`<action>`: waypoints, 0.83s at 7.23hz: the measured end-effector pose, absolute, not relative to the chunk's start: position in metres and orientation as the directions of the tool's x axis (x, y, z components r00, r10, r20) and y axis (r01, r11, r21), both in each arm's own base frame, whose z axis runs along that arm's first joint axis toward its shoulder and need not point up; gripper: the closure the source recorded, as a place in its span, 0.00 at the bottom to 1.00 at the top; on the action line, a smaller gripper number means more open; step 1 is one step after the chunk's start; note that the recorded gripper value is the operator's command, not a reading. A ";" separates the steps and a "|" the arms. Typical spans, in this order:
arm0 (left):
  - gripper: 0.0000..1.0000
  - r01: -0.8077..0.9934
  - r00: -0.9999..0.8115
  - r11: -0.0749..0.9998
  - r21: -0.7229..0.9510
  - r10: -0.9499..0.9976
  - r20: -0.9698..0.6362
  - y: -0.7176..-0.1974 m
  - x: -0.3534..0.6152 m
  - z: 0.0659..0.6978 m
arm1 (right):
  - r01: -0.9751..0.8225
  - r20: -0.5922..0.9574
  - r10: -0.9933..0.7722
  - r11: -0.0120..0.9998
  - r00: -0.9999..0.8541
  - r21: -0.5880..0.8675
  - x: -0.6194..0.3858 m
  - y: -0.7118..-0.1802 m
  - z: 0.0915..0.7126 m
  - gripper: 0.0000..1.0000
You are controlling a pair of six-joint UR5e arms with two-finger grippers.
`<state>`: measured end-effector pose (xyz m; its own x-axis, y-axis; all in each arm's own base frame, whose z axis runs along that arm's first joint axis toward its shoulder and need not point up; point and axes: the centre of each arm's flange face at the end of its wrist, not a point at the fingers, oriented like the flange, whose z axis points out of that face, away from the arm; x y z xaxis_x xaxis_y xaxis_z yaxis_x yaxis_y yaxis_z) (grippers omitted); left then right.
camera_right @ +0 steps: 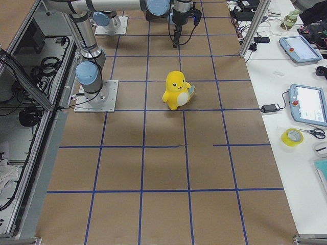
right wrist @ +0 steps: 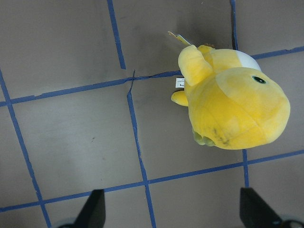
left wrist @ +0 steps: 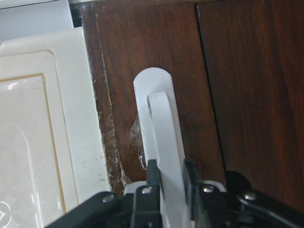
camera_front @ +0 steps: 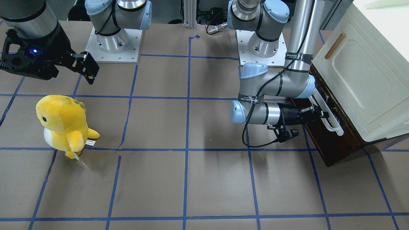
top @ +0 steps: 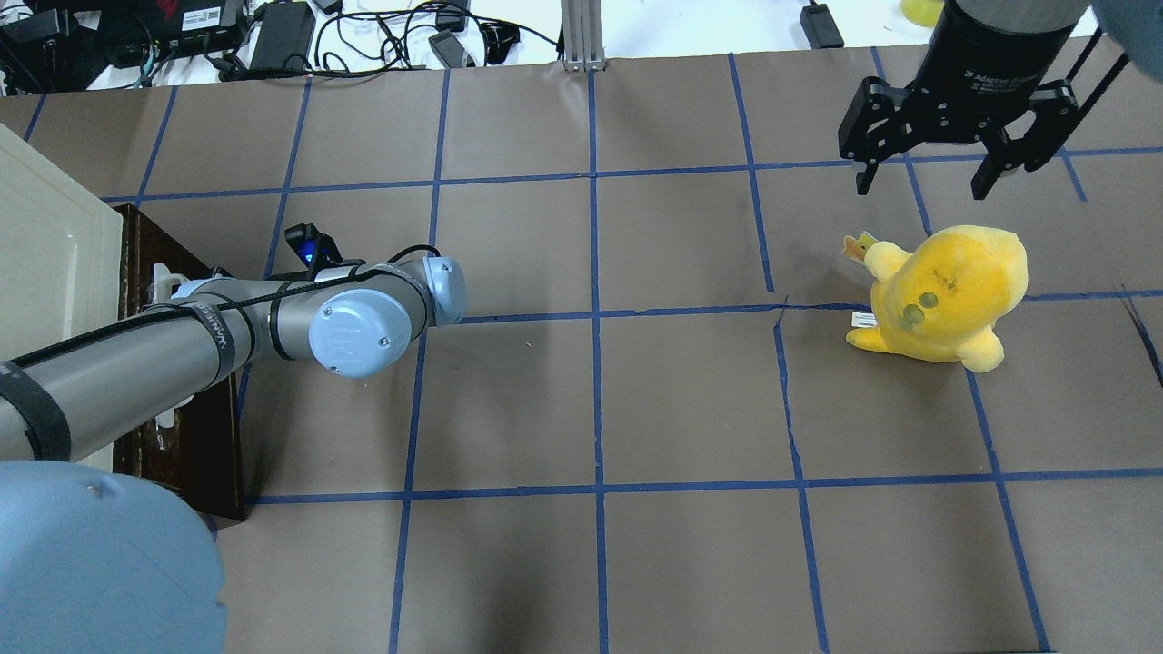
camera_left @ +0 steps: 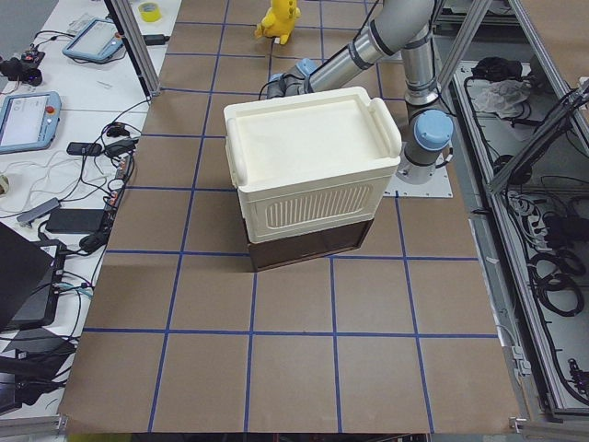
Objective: Pull drawer sideways
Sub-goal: 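Tighten the left gripper's hold on the white handle, then pull the handle with the left gripper, sliding the drawer out toward the table center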
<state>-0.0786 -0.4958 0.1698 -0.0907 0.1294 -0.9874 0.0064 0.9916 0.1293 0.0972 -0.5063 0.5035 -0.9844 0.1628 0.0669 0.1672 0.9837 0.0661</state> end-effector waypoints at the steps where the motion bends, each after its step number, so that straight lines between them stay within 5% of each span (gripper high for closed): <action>1: 0.95 0.012 -0.089 0.992 0.129 0.130 -0.988 -0.496 -0.081 0.169 | 0.167 0.067 0.163 0.984 -0.984 0.066 0.097 -0.506 0.504 0.00; 6: 0.96 0.046 -0.088 0.992 0.116 0.119 -0.989 -0.502 -0.100 0.168 | 0.167 0.067 0.163 0.984 -0.984 0.066 0.097 -0.506 0.503 0.00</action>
